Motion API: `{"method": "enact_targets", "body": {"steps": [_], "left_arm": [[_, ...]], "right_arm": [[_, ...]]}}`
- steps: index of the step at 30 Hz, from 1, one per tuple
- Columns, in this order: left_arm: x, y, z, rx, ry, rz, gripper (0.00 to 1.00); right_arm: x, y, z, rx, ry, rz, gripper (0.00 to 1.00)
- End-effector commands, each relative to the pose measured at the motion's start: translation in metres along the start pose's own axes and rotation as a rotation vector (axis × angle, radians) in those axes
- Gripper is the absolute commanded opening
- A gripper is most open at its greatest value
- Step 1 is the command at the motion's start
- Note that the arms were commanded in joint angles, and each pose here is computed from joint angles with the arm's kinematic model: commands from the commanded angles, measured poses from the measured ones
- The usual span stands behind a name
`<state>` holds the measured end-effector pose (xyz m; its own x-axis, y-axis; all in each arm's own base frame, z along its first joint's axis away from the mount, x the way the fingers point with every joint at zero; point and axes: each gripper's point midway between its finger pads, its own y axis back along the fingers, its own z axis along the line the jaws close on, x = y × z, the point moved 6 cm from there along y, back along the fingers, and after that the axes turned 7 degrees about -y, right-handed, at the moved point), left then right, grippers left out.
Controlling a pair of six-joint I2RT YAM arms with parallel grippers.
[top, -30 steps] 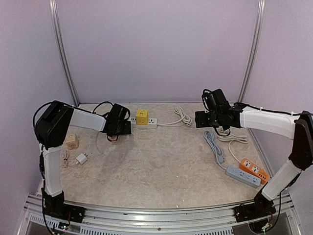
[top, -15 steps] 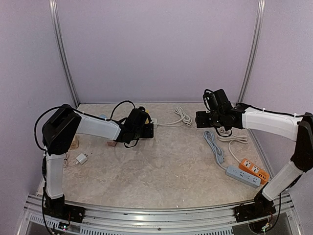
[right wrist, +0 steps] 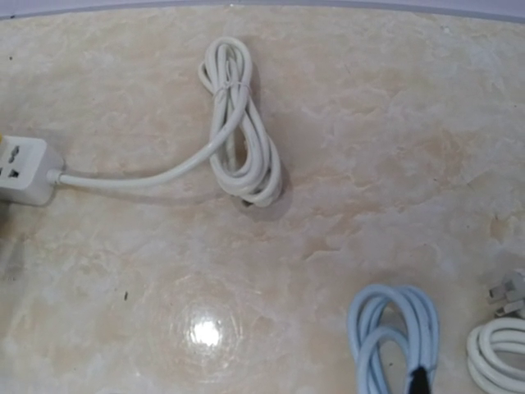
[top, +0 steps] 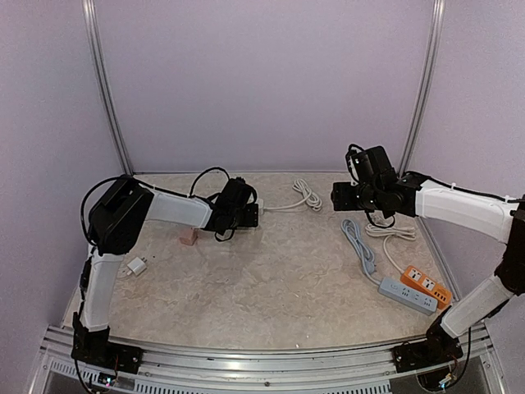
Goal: Insert the plug
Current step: Move the socket to the center of the board.
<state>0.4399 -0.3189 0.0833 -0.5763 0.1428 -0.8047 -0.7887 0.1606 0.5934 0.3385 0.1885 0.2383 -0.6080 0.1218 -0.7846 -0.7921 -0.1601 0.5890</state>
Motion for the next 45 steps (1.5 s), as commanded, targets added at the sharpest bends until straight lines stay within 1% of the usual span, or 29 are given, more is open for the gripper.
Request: {"method": "enact_targets", "body": {"steps": [1, 6, 11, 15, 19, 25, 37, 45], "left_arm": [[0.015, -0.016, 0.02, -0.027, 0.007, 0.087, 0.78], [0.014, -0.021, 0.024, 0.002, 0.011, 0.1, 0.78], [0.005, -0.026, 0.02, 0.024, -0.027, 0.099, 0.78], [-0.001, -0.027, 0.014, 0.039, -0.031, 0.085, 0.78], [-0.005, -0.031, 0.014, 0.014, -0.031, 0.083, 0.79], [0.0, -0.043, 0.016, -0.024, -0.033, 0.13, 0.78], [-0.009, -0.052, 0.018, -0.004, 0.033, 0.214, 0.79], [-0.015, -0.06, 0.026, 0.034, 0.147, 0.272, 0.79]], "right_arm": [[-0.003, 0.005, -0.007, 0.022, -0.007, -0.007, 0.71], [-0.002, 0.001, -0.006, 0.016, -0.009, -0.002, 0.71], [0.0, -0.006, -0.002, 0.003, -0.011, 0.012, 0.7], [-0.001, -0.007, 0.0, -0.003, -0.013, 0.012, 0.71], [-0.003, -0.006, 0.001, -0.006, -0.015, 0.009, 0.71], [-0.003, -0.005, 0.0, -0.002, -0.012, 0.011, 0.71], [-0.008, -0.002, 0.002, -0.004, -0.007, 0.005, 0.71], [-0.006, -0.003, 0.0, -0.002, -0.006, 0.009, 0.71]]}}
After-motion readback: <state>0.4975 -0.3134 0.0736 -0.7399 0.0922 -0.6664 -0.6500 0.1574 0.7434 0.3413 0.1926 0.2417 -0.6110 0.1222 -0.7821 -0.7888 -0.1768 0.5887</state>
